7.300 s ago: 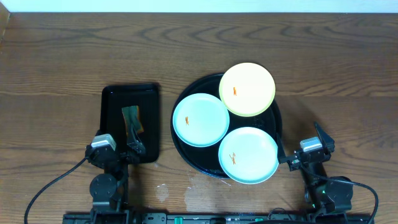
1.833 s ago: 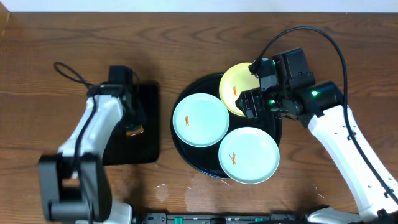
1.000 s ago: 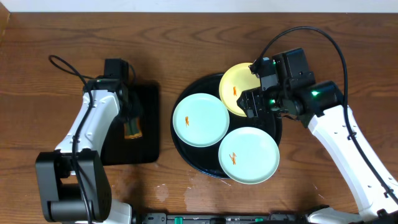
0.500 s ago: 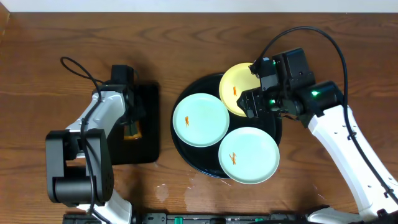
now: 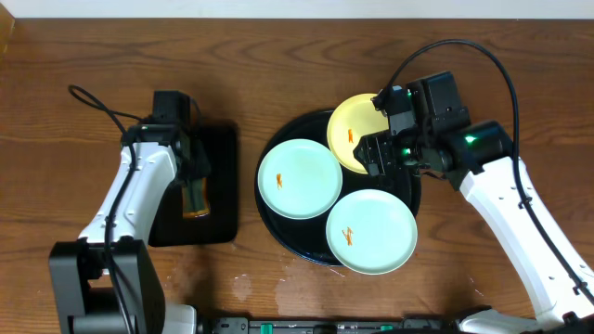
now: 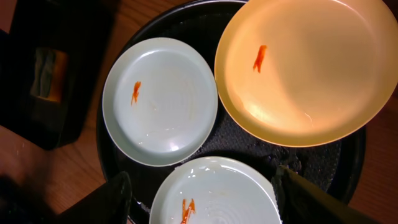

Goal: Clean dirty plates on tray and stack at the side
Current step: 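Grasp the sponge with the left gripper and lift it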

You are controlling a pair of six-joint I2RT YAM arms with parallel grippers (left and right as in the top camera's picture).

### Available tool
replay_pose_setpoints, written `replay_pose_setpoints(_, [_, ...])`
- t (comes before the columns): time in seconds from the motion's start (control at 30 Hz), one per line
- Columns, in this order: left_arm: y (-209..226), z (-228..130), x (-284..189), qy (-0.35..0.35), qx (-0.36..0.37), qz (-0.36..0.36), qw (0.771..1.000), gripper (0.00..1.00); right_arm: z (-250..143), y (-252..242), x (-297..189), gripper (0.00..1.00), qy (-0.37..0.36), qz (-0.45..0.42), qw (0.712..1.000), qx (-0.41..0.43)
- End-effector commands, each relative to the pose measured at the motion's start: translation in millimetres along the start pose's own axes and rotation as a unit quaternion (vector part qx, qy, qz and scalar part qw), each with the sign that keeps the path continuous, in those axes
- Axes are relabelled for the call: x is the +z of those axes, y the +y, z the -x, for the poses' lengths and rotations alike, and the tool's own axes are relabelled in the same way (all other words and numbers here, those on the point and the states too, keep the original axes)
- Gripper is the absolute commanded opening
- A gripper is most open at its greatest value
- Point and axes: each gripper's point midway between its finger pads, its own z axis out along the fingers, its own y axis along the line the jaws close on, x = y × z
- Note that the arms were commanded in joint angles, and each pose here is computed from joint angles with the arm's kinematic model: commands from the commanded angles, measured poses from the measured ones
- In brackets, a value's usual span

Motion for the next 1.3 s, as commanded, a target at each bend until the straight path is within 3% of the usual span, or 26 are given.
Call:
replay_pose_setpoints(0.0, [8.2,-22.4,22.9,0.037,0.006,0.019,0.999,0.33,5.7,4.2,-4.4,0.73,-0.009,0.002,1.0,0.0])
replay_pose_setpoints(0.17, [10.5,-39.7,50.9,0.05,0.006,0.023,0.998,0.32,5.4,4.1,-4.2,0.74,-0.008,0.002,1.0,0.0])
replay_pose_setpoints(0.23, [10.5,-41.5,55.8,0.049,0.006,0.023,0.999,0.25,4.9,3.9,-3.9,0.74,-0.008,0.001,1.0,0.0])
replay_pose_setpoints(0.33, [9.6,-39.0,55.1,0.045,0.005,0.021,0.999,0.08,5.1,3.9,-3.8,0.76,-0.008,0.001,1.0,0.0])
replay_pose_setpoints(0.53, [10.2,-28.8,23.4,0.041,0.004,0.019,0.999,0.07,4.1,1.5,4.3,0.71,0.001,0.001,1.0,0.002])
replay_pose_setpoints(0.63, [1.2,-19.4,-6.7,0.027,-0.001,-0.014,1.0,0.07,-1.4,-2.5,20.7,0.62,0.025,0.0,1.0,0.009])
replay_pose_setpoints(0.73, [-17.1,-12.9,-37.3,0.008,-0.004,-0.078,0.997,0.07,-12.0,0.1,44.5,0.44,0.065,0.022,0.997,0.019])
replay_pose_setpoints(0.83, [-29.4,-13.3,-59.6,-0.01,-0.003,-0.126,0.992,0.08,-22.3,7.2,71.4,0.37,0.102,0.05,0.992,0.048])
replay_pose_setpoints(1.27, [-89.9,-33.6,-85.8,-0.024,0.045,-0.188,0.981,0.07,-54.0,-8.7,164.6,0.32,0.173,-0.006,0.969,0.179])
